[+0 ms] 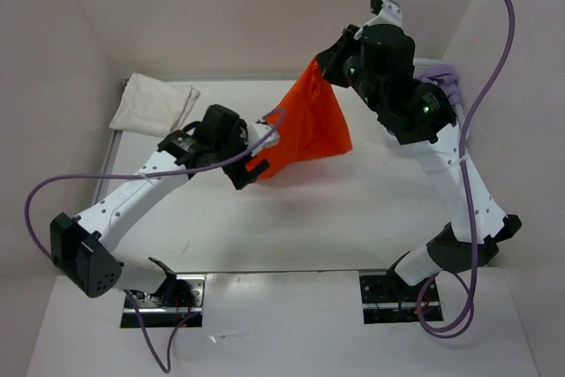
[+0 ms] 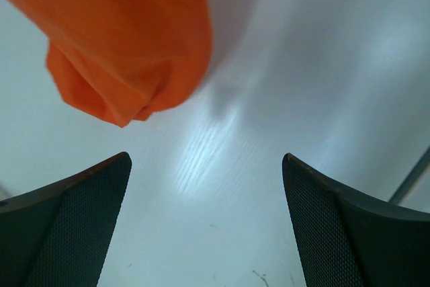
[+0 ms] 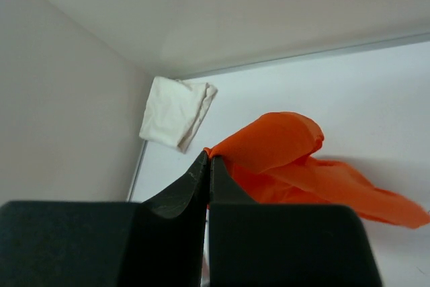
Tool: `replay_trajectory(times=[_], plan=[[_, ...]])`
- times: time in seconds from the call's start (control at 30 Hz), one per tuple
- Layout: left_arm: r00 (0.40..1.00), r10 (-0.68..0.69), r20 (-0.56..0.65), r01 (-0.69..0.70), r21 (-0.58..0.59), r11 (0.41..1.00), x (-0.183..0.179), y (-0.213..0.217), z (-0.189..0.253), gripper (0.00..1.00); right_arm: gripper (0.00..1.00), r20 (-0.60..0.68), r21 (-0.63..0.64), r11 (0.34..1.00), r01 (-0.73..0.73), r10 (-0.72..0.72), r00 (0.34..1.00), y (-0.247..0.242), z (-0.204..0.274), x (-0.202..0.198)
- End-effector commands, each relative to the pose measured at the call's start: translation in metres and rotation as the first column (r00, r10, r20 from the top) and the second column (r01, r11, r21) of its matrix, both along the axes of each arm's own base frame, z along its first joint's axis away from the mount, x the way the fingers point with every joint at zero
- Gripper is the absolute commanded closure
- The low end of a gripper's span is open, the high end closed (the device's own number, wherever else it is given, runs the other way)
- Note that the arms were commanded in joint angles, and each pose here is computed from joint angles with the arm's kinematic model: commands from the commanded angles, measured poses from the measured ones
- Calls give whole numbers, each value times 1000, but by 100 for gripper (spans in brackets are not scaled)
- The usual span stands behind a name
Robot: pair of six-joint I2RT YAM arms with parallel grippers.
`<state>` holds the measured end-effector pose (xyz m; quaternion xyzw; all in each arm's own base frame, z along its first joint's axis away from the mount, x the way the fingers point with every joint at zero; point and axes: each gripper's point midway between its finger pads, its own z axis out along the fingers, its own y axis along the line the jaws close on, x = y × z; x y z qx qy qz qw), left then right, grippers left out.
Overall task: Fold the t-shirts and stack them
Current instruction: Flatten out the tshirt
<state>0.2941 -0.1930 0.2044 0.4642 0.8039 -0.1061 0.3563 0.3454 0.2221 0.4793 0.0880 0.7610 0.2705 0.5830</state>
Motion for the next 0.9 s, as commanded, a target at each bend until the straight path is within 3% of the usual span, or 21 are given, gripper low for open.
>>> replay_trajectory(times=[0.0, 0.17, 0.2, 0.23, 0.27, 0.3, 0.4, 0.5, 0.7, 0.8, 0.87], plan=[[990, -132, -44, 133, 25, 991, -21, -36, -17, 0, 100, 24, -38, 998, 53, -52, 998, -5, 15, 1], [970, -243, 1, 242, 82, 967, -32, -77, -50, 0, 100, 38, -95, 991, 94, -90, 995, 10, 34, 3], [977, -213, 8, 211, 113, 971, -28, -75, -60, 0, 100, 40, -103, 989, 110, -106, 994, 10, 37, 2], [984, -179, 25, 174, 127, 976, -21, -74, -66, 0, 100, 136, -1, 993, 114, -113, 984, -8, 84, -16], [988, -130, 77, 123, 94, 988, -11, -81, -60, 0, 100, 90, -59, 992, 112, -107, 990, 8, 57, 0], [991, -45, 127, 28, 134, 991, 4, -70, -65, 0, 100, 81, -76, 988, 137, -131, 988, 6, 53, 4], [971, 127, 203, -144, 71, 987, 35, -62, -58, 0, 100, 114, -64, 977, 205, -197, 974, -9, 65, -7], [978, 181, 106, -174, -76, 982, 42, -69, -49, 0, 100, 95, -80, 962, 262, -254, 963, -18, 57, -4], [993, 118, 6, -114, -224, 968, 33, -101, -20, 0, 100, 103, -99, 943, 319, -309, 945, -33, 59, -7], [991, 132, -15, -131, -296, 946, 37, -113, 3, 0, 100, 101, -102, 929, 357, -347, 932, -42, 58, -8], [987, 133, -92, -157, -350, 923, 35, -113, 11, 0, 100, 95, -106, 923, 371, -362, 927, -46, 57, -10]])
